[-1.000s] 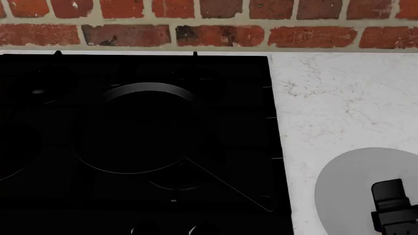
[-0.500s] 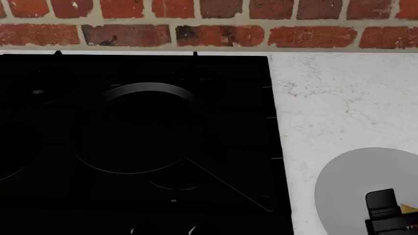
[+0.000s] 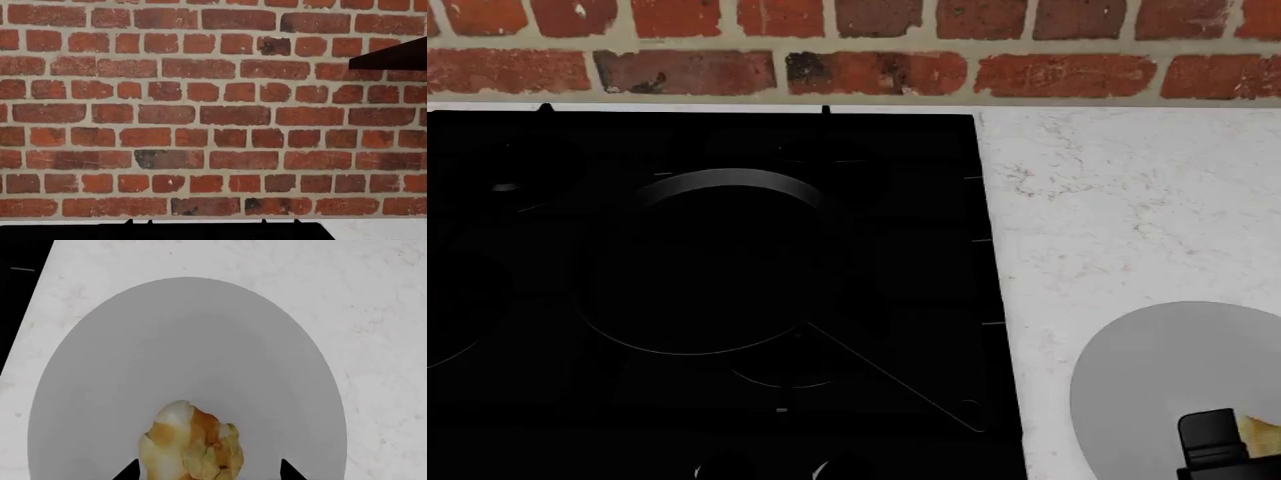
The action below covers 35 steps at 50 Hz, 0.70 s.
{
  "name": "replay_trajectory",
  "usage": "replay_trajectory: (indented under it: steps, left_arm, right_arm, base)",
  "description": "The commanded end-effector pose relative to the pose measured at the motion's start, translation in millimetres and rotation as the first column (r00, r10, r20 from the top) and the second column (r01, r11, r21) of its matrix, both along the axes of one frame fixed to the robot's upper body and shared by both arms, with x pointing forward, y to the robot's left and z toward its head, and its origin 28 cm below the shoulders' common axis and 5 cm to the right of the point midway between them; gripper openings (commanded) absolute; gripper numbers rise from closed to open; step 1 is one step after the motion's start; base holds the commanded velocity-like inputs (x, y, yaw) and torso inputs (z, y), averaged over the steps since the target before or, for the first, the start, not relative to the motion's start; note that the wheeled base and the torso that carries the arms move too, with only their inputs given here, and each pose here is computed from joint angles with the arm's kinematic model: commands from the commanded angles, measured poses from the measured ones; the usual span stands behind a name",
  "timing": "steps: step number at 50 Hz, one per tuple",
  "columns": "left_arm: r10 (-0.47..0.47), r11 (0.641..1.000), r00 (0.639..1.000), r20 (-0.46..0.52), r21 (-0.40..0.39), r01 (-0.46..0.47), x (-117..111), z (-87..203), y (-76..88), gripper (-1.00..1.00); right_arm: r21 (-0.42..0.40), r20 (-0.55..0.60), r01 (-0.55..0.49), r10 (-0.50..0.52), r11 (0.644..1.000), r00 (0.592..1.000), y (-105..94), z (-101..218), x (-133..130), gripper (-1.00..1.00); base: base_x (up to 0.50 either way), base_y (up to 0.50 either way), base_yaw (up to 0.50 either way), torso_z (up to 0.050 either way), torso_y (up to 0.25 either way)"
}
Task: Pick the ginger from the plate and place it in the pan.
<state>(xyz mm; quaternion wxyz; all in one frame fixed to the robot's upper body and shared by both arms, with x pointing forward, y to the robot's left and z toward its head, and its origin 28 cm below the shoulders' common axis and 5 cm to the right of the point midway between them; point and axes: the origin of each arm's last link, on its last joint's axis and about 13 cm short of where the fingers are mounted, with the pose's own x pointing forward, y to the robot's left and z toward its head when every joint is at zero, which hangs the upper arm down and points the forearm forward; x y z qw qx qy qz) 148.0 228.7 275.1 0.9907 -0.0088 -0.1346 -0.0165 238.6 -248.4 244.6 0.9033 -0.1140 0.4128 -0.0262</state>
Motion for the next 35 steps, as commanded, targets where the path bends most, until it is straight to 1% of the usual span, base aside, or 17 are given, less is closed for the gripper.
replay_trajectory:
  steps: [1,11,34,35]
  left_arm:
    - [0.001,1.0,1.0,-0.003,0.001,-0.001,0,-1,0.1,1.0]
    - [0.0,1.0,1.0,-0.008,0.001,0.0,1,-3,0.1,1.0]
    - [0.0,1.0,1.0,-0.013,0.005,0.0,1,-4,-0.8,1.0]
    - [0.001,1.0,1.0,-0.013,0.005,-0.001,1,-3,-0.8,1.0]
  right_arm:
    - [0.003,-0.011,0.002,-0.002,1.0,1.0,-1.3,-9,3,1.0]
    - [0.004,-0.009,0.002,-0.002,1.0,1.0,-1.4,-13,7,1.0]
    - [0.004,-0.044,-0.011,0.011,1.0,0.999,-2.7,-20,10,1.0]
    - [0.003,-0.043,-0.012,0.012,1.0,0.999,-2.7,-20,10,-1.0]
  base:
    - [0.0,0.0,0.0,0.0,0.0]
    - [0.0,0.0,0.0,0.0,0.0]
    - [0.0,0.0,0.0,0.0,0.0]
    - [0.0,0.0,0.0,0.0,0.0]
